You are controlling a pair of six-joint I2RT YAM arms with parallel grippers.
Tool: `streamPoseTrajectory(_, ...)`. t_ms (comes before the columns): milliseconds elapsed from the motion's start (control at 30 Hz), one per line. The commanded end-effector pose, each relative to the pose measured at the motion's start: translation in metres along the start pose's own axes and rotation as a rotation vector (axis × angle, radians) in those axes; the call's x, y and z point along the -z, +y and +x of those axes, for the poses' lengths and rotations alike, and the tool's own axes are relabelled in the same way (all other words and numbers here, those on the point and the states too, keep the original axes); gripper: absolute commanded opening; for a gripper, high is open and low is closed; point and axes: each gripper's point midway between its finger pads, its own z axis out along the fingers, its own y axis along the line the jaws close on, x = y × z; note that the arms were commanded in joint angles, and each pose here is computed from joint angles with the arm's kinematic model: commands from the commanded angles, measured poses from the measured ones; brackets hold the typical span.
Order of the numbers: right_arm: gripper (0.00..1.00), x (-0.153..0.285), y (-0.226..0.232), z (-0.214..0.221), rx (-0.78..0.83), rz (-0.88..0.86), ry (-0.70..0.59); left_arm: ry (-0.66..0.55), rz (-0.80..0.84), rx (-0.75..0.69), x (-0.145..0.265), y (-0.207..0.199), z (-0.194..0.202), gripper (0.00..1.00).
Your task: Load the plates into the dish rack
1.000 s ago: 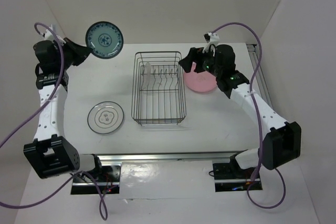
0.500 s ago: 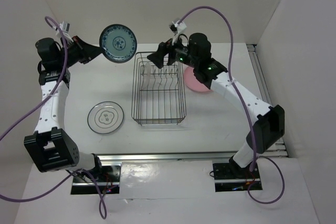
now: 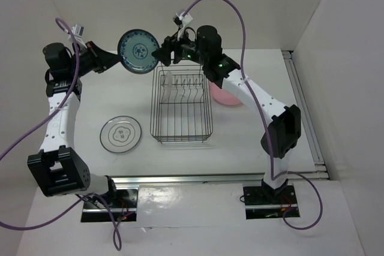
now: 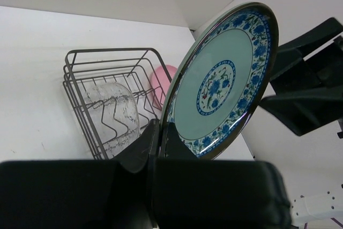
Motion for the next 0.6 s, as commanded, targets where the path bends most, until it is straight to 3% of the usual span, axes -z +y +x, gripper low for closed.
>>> streamPoseTrajectory(0, 0.65, -0.006, 0.008, -0.03, 0.019, -0.027, -0.058, -0.017, 0.056, -0.088, 0.0, -0.013, -0.01, 0.0)
streamPoseTrajectory(433, 0.34, -0.021, 0.0, -0.026, -0.04, -0.01, -0.072, -0.01, 0.086, -0.106, 0.001, -0.018, -0.01, 0.0)
streamPoseTrajectory(567, 0.01, -0.023, -0.007, -0.031, -0.048, 0.033, -0.09, -0.016, 0.079, -0.105, 0.001, -0.017, -0.011, 0.0)
